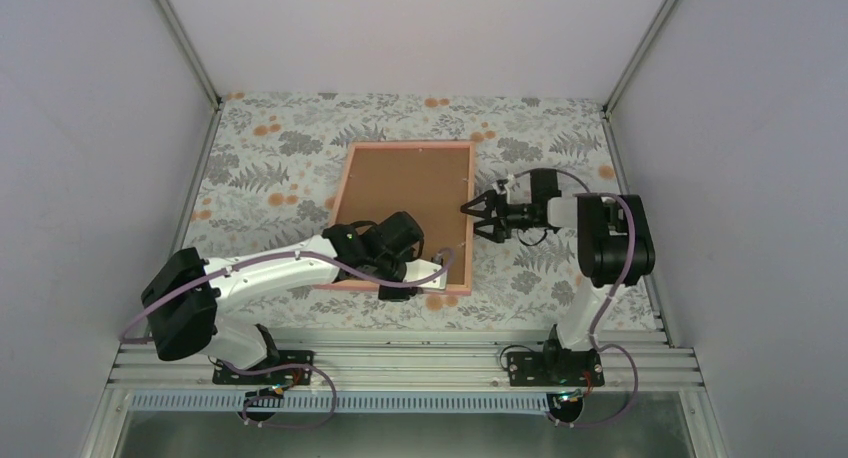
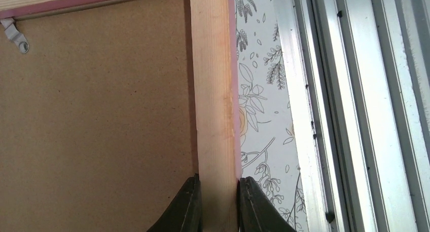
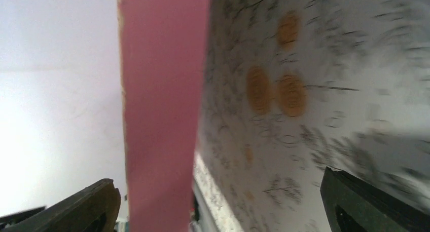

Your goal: Put the photo into the frame

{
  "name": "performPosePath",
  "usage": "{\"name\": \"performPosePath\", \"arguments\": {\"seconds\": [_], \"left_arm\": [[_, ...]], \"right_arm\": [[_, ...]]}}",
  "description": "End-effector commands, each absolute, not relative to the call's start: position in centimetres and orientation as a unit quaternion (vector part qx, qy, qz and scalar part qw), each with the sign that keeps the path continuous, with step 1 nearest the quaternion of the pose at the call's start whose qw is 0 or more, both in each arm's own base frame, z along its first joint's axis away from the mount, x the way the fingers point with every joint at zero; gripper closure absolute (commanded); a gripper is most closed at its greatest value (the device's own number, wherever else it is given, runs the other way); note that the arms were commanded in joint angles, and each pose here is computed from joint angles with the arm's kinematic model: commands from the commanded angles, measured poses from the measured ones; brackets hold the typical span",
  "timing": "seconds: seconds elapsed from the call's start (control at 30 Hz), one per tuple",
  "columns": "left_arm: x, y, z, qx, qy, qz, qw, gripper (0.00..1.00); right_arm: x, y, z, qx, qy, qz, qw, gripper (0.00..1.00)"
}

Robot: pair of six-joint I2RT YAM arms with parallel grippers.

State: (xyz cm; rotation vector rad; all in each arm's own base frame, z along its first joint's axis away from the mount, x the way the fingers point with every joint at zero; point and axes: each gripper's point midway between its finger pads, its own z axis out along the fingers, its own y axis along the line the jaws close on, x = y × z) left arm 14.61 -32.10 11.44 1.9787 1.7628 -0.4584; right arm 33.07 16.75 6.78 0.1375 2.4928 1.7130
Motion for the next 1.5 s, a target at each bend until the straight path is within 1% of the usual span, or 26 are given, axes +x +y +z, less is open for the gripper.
{"name": "performPosePath", "arguments": {"seconds": [0.0, 0.07, 0.13, 0.37, 0.57, 0.63, 0.73, 0.83, 0.9, 1.07, 1.1, 1.13, 1.2, 1.33, 1.47], "left_arm": [[15.7, -34.9, 15.5, 0.715, 0.605, -0.193, 0.291, 0.98], [15.7, -34.9, 15.5, 0.714, 0.606, -0.192, 0.292, 0.98], [15.9, -34.9, 15.6, 0.712, 0.607, -0.191, 0.296, 0.98], [16.3, -34.8, 15.3, 0.709, 0.610, -0.181, 0.302, 0.98], [16.5, -35.0, 15.5, 0.707, 0.611, -0.181, 0.307, 0.98], [16.5, -35.2, 15.9, 0.706, 0.609, -0.184, 0.310, 0.98], [16.5, -35.5, 16.4, 0.706, 0.606, -0.192, 0.312, 0.98], [16.4, -35.7, 16.5, 0.705, 0.606, -0.196, 0.313, 0.98], [16.3, -35.7, 16.4, 0.705, 0.606, -0.197, 0.311, 0.98], [16.7, -35.4, 16.5, 0.706, 0.606, -0.184, 0.317, 0.97], [16.9, -35.3, 16.6, 0.706, 0.608, -0.178, 0.318, 0.93], [17.0, -35.1, 16.7, 0.706, 0.607, -0.172, 0.321, 0.88], [17.4, -34.5, 17.2, 0.703, 0.609, -0.159, 0.331, 0.75], [19.1, -32.8, 18.4, 0.685, 0.624, -0.143, 0.347, 0.46], [22.3, -30.5, 21.1, 0.644, 0.650, -0.139, 0.378, 0.25]], "right_arm": [[32.6, 19.7, 9.6, 0.000, 0.773, 0.635, 0.012, 0.04], [32.5, 20.1, 9.9, -0.010, 0.765, 0.644, 0.004, 0.08], [32.6, 20.3, 9.9, -0.012, 0.764, 0.646, 0.003, 0.17], [32.5, 20.6, 10.4, -0.011, 0.753, 0.658, -0.010, 0.39], [31.8, 20.6, 11.4, -0.008, 0.752, 0.659, -0.004, 0.52], [31.5, 20.7, 11.4, -0.006, 0.753, 0.658, -0.008, 0.52], [31.0, 21.0, 11.4, -0.008, 0.752, 0.659, -0.015, 0.43], [30.9, 21.4, 11.3, -0.011, 0.753, 0.658, -0.018, 0.42], [31.1, 21.4, 11.3, -0.012, 0.753, 0.658, -0.017, 0.48], [31.5, 21.4, 11.7, -0.019, 0.755, 0.655, -0.008, 0.66], [31.5, 21.3, 11.9, -0.020, 0.755, 0.655, -0.006, 0.69], [31.4, 21.3, 12.1, -0.021, 0.755, 0.655, -0.004, 0.71], [31.5, 21.2, 12.8, -0.024, 0.755, 0.656, 0.003, 0.74], [31.7, 21.0, 14.4, -0.032, 0.751, 0.659, 0.015, 0.79], [32.3, 20.7, 16.8, -0.049, 0.749, 0.660, 0.039, 0.88]]}}
